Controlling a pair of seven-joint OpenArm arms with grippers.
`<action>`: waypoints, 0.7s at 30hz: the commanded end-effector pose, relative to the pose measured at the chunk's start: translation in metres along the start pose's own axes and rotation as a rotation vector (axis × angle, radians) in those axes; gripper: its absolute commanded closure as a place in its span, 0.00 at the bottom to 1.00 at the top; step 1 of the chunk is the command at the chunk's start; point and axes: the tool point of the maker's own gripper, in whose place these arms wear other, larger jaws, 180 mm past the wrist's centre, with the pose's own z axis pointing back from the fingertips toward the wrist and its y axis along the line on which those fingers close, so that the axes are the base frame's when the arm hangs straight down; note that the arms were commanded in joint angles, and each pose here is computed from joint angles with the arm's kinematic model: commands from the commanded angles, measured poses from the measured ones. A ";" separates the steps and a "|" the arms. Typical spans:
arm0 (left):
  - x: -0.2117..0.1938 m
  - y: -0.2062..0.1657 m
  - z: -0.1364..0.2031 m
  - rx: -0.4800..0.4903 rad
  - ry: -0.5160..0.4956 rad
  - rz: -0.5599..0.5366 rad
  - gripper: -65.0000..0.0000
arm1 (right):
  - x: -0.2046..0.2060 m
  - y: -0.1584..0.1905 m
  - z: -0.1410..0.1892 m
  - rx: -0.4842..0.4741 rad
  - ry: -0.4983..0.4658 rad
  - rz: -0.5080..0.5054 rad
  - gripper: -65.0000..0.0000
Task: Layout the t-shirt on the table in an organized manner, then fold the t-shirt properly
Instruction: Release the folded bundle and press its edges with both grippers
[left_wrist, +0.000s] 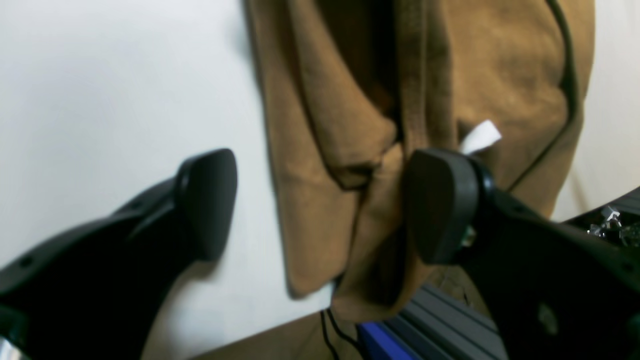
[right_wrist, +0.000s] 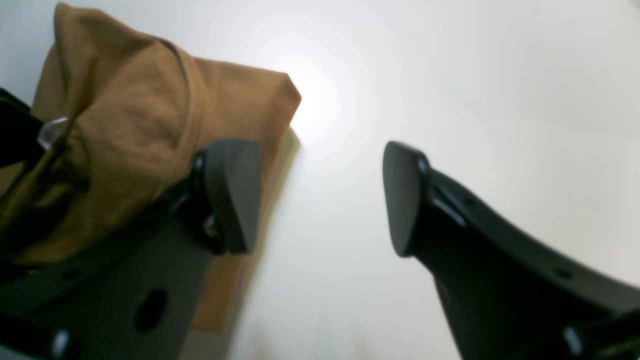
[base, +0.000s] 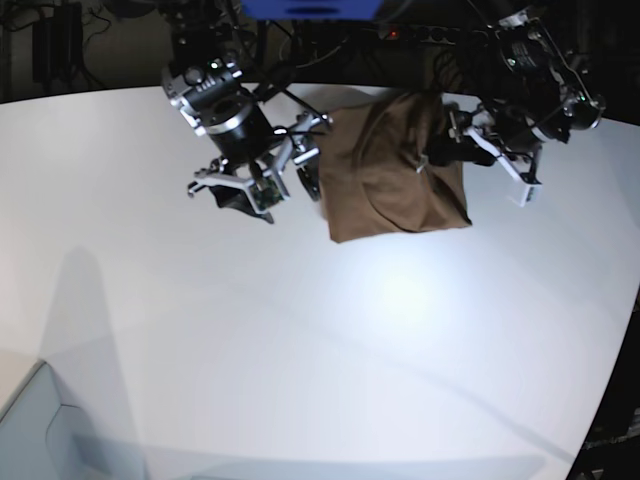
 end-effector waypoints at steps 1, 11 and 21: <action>0.012 -0.002 0.005 -0.008 -0.039 -0.016 0.20 | 0.013 0.000 0.001 0.001 -0.049 -0.004 0.40; 0.030 -0.005 0.020 -0.085 -0.090 -0.035 0.20 | 0.013 0.000 0.001 0.001 -0.049 -0.004 0.40; 0.041 -0.017 0.019 -0.198 -0.163 0.025 0.20 | 0.013 0.001 0.001 0.002 -0.049 -0.006 0.40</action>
